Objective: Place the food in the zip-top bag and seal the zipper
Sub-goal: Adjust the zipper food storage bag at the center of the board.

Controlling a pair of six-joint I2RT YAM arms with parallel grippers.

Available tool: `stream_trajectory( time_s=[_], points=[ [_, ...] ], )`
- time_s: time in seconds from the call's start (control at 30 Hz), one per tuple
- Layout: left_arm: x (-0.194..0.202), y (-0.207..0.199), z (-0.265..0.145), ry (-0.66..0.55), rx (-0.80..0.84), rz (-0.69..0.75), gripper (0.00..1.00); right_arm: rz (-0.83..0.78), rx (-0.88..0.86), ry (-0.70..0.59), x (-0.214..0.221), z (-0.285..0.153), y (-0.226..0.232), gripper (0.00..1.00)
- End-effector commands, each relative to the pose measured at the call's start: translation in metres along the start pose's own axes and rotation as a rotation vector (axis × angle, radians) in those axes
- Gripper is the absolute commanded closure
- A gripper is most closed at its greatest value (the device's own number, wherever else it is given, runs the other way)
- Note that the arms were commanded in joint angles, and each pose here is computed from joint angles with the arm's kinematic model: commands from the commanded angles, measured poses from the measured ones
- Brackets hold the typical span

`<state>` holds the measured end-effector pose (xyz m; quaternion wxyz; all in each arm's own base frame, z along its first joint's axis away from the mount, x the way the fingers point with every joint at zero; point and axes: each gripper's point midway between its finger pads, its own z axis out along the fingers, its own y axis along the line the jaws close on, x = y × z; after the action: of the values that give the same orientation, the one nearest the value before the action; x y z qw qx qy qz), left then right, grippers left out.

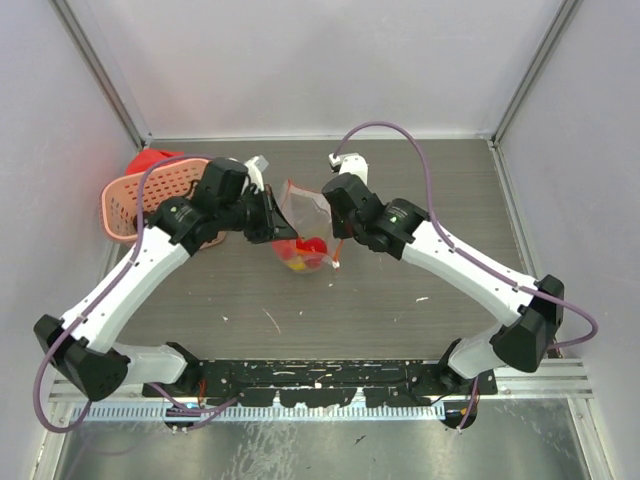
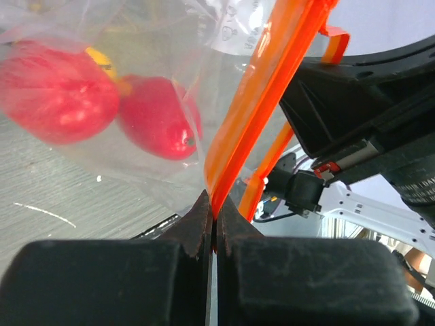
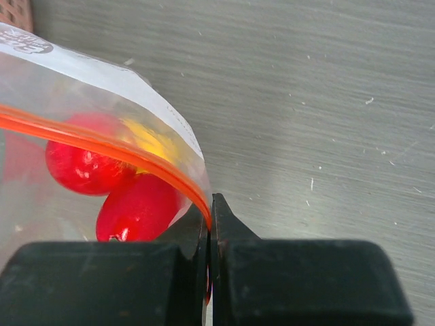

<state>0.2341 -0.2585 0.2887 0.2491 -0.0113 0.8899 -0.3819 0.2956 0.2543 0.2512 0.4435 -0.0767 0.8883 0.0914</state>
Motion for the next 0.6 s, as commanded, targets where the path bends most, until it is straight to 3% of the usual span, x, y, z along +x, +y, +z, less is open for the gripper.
stream_trajectory(
  time_s=[0.0, 0.2, 0.57],
  points=[
    [0.013, 0.016, 0.017, 0.076, -0.052, 0.007, 1.00, -0.040, 0.046, 0.044, 0.012, 0.008, -0.011, 0.96],
    [0.012, 0.022, 0.018, 0.067, -0.075, 0.009, 1.00, -0.044, 0.084, 0.050, 0.017, 0.019, -0.023, 0.96],
    [-0.006, 0.013, 0.001, -0.017, -0.074, 0.095, 1.00, 0.004, 0.117, -0.076, -0.018, -0.016, -0.042, 0.97]
  ],
)
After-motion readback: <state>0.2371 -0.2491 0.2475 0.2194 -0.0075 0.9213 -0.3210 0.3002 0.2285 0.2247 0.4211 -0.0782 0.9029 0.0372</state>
